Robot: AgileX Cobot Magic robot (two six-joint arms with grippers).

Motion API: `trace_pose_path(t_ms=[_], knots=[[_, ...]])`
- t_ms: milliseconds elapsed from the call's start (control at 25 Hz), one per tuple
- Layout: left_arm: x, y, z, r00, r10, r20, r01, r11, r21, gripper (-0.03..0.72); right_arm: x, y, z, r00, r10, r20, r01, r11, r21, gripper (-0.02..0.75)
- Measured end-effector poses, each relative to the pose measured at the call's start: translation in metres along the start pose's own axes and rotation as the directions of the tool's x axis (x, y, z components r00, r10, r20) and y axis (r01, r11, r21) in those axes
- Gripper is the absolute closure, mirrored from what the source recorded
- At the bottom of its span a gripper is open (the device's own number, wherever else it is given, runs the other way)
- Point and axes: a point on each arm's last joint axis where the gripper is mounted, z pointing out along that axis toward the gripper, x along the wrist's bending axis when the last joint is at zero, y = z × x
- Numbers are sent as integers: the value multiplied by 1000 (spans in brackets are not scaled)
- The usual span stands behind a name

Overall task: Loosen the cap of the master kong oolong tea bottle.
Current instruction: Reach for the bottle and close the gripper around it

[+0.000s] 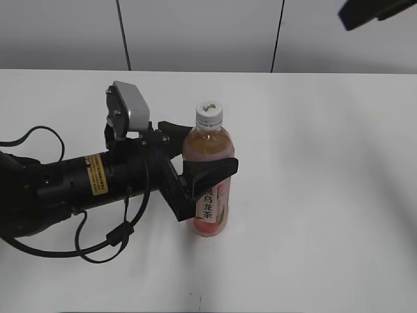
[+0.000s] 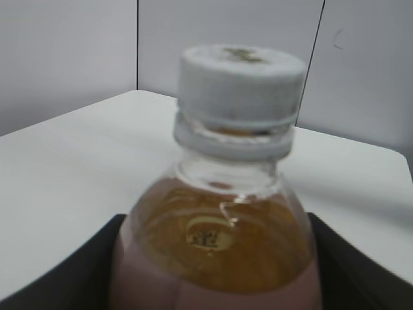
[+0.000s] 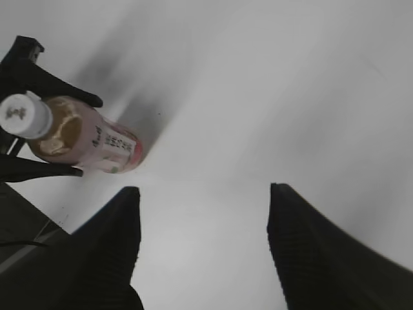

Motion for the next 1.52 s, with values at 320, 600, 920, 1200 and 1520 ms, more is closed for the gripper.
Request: trace_pose_path(t_ms=[320, 600, 920, 1200, 1520], knots=[[0, 0, 0, 1000, 0, 0, 0, 1000, 0, 223, 53, 35, 66, 974, -186, -133, 199, 976, 91, 269], [0, 0, 0, 1000, 0, 0, 0, 1000, 0, 223, 84, 40, 103, 960, -192, -203, 226, 961, 160, 269], [0, 0, 0, 1000, 0, 1, 0, 1000, -1, 223, 88, 40, 120, 978, -73, -197, 115, 970, 215, 269], [0, 0, 0, 1000, 0, 1, 0, 1000, -1, 223, 94, 44, 119, 983, 30, -179, 11, 974, 225, 293], [0, 0, 0, 1000, 0, 2, 0, 1000, -1, 223, 96, 44, 121, 970, 175, -169, -129, 959, 252, 297]])
